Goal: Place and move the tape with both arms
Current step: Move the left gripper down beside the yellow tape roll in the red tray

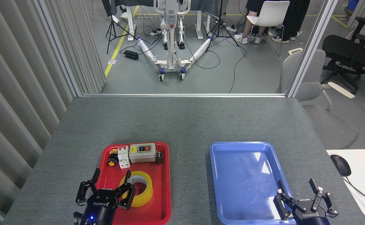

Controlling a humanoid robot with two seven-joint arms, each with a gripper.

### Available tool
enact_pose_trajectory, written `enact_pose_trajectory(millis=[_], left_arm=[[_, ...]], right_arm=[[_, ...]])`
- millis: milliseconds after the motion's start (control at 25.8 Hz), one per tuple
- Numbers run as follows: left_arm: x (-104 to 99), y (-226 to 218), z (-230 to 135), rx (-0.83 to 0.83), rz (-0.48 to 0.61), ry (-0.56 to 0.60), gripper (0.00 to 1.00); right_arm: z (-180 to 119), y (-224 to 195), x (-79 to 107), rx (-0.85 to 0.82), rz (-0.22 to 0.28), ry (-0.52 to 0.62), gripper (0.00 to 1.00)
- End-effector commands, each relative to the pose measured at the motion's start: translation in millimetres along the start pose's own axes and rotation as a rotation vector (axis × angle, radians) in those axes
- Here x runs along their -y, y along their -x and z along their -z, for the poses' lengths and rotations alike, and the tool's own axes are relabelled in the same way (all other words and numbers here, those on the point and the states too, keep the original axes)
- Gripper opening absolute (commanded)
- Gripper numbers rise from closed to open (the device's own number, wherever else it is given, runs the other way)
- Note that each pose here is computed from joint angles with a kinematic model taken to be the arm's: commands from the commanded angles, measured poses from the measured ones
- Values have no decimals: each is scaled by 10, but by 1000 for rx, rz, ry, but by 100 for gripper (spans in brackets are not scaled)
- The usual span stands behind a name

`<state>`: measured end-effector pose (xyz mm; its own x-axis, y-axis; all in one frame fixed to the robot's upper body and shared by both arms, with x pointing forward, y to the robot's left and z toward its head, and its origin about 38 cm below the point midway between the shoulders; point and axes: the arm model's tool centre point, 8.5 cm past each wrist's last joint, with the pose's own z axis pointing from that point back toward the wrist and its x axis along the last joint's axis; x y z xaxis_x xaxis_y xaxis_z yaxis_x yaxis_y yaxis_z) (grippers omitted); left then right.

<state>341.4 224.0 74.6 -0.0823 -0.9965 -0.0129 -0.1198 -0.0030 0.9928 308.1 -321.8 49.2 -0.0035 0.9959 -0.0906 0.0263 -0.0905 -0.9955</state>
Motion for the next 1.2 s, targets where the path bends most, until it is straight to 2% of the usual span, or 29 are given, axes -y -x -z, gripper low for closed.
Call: enact_pose_trajectory(millis=[0, 349, 697, 814, 1046, 1162], left_arm=[[33, 2, 21, 1, 3, 3, 100], [2, 1, 39, -1, -4, -11, 100], [-229, 0, 360, 10, -5, -57, 100], [-201, -6, 474, 11, -6, 80, 100], [-62, 1, 584, 10, -5, 571, 100], [-59, 9, 626, 7, -4, 749, 100]], right_arm=[[0, -8, -1, -8, 5, 3, 100], [2, 90, 18, -42, 1, 9, 100], [6, 115, 29, -46, 0, 12, 100], [6, 111, 27, -46, 2, 12, 100], [6, 102, 26, -42, 3, 12, 100], [7, 105, 27, -40, 1, 12, 100]])
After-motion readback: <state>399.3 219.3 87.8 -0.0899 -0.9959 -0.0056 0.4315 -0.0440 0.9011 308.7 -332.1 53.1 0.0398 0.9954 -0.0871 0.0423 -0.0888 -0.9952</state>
